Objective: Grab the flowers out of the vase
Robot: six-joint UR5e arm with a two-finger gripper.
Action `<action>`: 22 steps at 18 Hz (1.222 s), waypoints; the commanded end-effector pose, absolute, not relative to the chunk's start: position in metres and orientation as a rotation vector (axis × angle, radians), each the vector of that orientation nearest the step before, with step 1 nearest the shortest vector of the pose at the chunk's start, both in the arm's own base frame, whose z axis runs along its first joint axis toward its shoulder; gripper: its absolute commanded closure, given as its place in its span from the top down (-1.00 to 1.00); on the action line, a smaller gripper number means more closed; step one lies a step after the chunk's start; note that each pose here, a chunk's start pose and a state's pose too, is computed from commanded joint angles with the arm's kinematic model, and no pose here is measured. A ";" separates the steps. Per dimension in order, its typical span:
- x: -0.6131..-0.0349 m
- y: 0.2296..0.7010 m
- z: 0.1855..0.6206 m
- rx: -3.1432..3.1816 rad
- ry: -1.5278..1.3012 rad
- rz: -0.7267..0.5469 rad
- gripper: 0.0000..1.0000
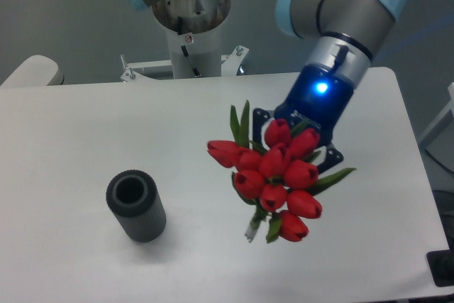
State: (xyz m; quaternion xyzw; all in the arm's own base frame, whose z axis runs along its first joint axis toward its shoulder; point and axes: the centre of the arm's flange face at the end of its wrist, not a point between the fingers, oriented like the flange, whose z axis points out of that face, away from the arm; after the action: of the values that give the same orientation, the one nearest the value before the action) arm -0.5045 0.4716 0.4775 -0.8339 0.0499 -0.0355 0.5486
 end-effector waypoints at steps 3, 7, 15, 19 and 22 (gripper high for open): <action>-0.508 0.472 0.469 -1.981 0.149 -0.064 -0.35; -0.517 0.460 0.465 -1.987 0.145 -0.041 -0.35; -0.515 0.462 0.463 -1.989 0.148 -0.046 -0.35; -0.514 0.462 0.462 -1.989 0.145 -0.051 -0.35; -0.514 0.462 0.459 -1.991 0.142 -0.057 -0.35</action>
State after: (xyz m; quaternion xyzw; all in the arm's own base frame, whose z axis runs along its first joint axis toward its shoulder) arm -0.5139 0.4620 0.4588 -0.8382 0.0597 -0.0240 0.5416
